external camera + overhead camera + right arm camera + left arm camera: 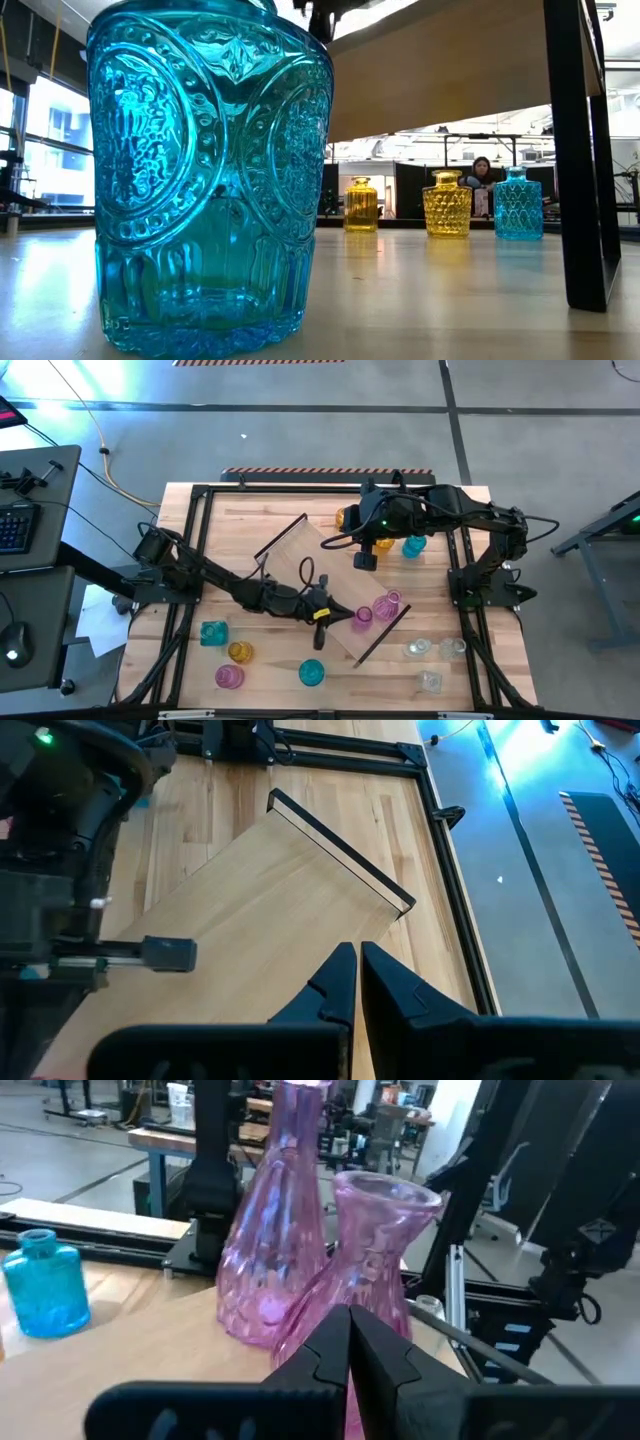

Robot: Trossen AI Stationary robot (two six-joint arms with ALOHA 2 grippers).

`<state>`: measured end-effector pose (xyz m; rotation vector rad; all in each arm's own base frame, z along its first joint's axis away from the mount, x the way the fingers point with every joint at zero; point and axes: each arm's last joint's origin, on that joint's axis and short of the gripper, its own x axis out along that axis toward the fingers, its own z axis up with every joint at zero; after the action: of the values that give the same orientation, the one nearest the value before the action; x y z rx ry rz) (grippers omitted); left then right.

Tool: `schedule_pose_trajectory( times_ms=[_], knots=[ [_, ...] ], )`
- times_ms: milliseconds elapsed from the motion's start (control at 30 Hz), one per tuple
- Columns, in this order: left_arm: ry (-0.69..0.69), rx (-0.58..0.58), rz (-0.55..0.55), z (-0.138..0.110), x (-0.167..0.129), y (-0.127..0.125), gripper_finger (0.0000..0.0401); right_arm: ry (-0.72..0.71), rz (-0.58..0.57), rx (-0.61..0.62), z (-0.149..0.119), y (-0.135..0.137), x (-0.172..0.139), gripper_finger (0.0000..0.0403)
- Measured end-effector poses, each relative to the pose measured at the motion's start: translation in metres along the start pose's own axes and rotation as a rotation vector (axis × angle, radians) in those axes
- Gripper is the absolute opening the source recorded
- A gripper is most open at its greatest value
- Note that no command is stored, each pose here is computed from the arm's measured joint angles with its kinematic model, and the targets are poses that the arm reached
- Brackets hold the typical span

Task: Sort vases onto shelf
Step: Put the top pink flower vase on the shelf aligned with the other pink flower vase

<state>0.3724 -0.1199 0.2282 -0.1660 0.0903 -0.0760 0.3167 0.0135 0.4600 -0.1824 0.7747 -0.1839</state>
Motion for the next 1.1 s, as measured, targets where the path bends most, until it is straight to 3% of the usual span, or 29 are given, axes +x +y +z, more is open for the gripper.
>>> schedule_pose_trajectory(
  times_ms=[233,533,1100],
  knots=[
    [0.011,0.003,-0.027,0.003,0.002,-0.002,0.0000,0.000,0.000,0.000,0.000,0.000,0.000,0.0000],
    [0.143,-0.025,0.076,-0.010,0.001,0.003,0.0000,0.000,0.000,-0.001,0.000,0.000,0.000,0.0000],
    [0.103,-0.004,0.129,-0.007,0.001,0.005,0.0000,-0.001,0.000,-0.001,0.000,0.000,0.000,0.0000]
  ],
)
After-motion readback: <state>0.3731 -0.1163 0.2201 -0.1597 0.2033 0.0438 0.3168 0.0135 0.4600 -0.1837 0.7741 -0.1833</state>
